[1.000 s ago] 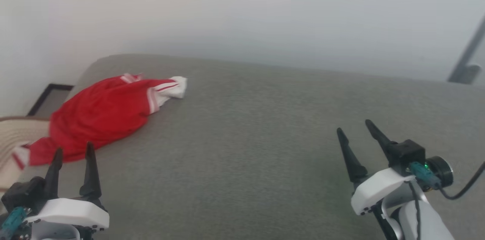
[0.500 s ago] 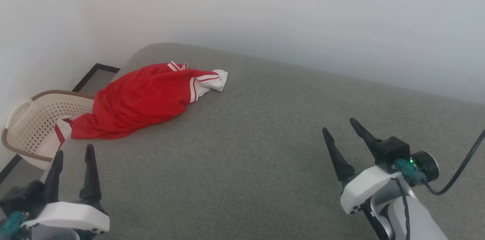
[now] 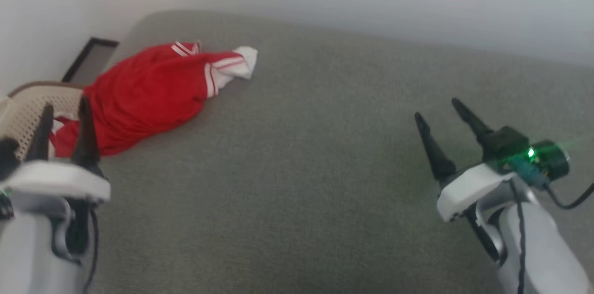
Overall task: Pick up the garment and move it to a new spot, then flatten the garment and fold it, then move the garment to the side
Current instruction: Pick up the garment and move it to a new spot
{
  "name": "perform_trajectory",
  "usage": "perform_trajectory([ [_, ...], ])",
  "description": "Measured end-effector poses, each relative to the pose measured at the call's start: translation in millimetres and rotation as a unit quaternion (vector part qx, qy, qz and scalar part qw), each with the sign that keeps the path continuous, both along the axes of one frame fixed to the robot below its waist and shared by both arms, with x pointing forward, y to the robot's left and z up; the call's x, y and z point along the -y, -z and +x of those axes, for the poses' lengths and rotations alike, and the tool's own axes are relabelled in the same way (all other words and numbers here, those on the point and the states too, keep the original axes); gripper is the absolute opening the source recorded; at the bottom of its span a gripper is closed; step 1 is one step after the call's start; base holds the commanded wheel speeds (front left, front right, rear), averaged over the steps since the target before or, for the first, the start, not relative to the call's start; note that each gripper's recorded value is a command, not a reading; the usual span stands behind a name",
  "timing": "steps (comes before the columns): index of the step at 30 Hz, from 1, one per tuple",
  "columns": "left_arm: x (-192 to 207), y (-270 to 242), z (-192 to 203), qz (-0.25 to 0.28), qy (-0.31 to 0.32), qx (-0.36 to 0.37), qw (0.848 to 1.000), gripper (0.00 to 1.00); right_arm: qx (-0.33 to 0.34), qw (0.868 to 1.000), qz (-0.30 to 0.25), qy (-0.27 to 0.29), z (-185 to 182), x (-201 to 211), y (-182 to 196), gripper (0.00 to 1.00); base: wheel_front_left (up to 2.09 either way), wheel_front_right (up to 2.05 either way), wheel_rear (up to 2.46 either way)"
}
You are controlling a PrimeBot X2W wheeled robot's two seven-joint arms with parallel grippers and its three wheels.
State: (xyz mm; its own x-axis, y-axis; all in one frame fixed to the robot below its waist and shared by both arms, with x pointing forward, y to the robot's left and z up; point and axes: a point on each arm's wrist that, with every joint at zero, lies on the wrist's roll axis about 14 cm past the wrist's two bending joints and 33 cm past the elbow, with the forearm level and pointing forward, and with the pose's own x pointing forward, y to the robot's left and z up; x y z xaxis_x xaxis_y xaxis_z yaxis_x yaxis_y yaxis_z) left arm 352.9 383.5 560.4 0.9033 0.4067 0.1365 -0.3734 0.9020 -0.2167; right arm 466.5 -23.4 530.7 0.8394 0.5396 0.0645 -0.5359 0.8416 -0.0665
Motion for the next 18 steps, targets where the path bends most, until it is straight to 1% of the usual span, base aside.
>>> perform_trajectory([
  [4, -6.3, 3.4, 44.1, 0.003, 0.018, -0.027, 0.999, 1.00, -0.005, 1.000, -0.005, 0.014, 20.7, 12.9, 9.8, 1.00, 0.00, 0.00, 0.00],
  [9, -6.3, 29.1, 98.2, -0.002, 0.038, -0.082, 0.996, 1.00, -0.018, 0.999, -0.014, 0.033, 43.8, 28.8, 30.6, 1.00, 0.00, 0.00, 0.00],
  [11, -4.8, 49.4, 116.4, -0.014, 0.043, -0.115, 0.992, 1.00, -0.027, 0.999, -0.018, 0.041, 51.3, 36.1, 42.2, 1.00, 0.00, 0.00, 0.00],
  [12, -4.8, 49.4, 116.4, -0.014, 0.043, -0.115, 0.992, 1.00, -0.027, 0.999, -0.018, 0.041, 51.3, 36.1, 42.2, 1.00, 0.00, 0.00, 0.00],
  [15, -2.9, 85.2, 137.9, -0.025, 0.051, -0.180, 0.982, 1.00, -0.041, 0.998, -0.025, 0.050, 60.1, 44.8, 60.7, 1.00, 0.00, 0.00, 0.00],
  [18, -2.8, 119.5, 152.9, -0.039, 0.055, -0.242, 0.968, 1.00, -0.053, 0.997, -0.029, 0.056, 66.9, 51.6, 76.9, 1.00, 0.00, 0.00, 0.00],
])
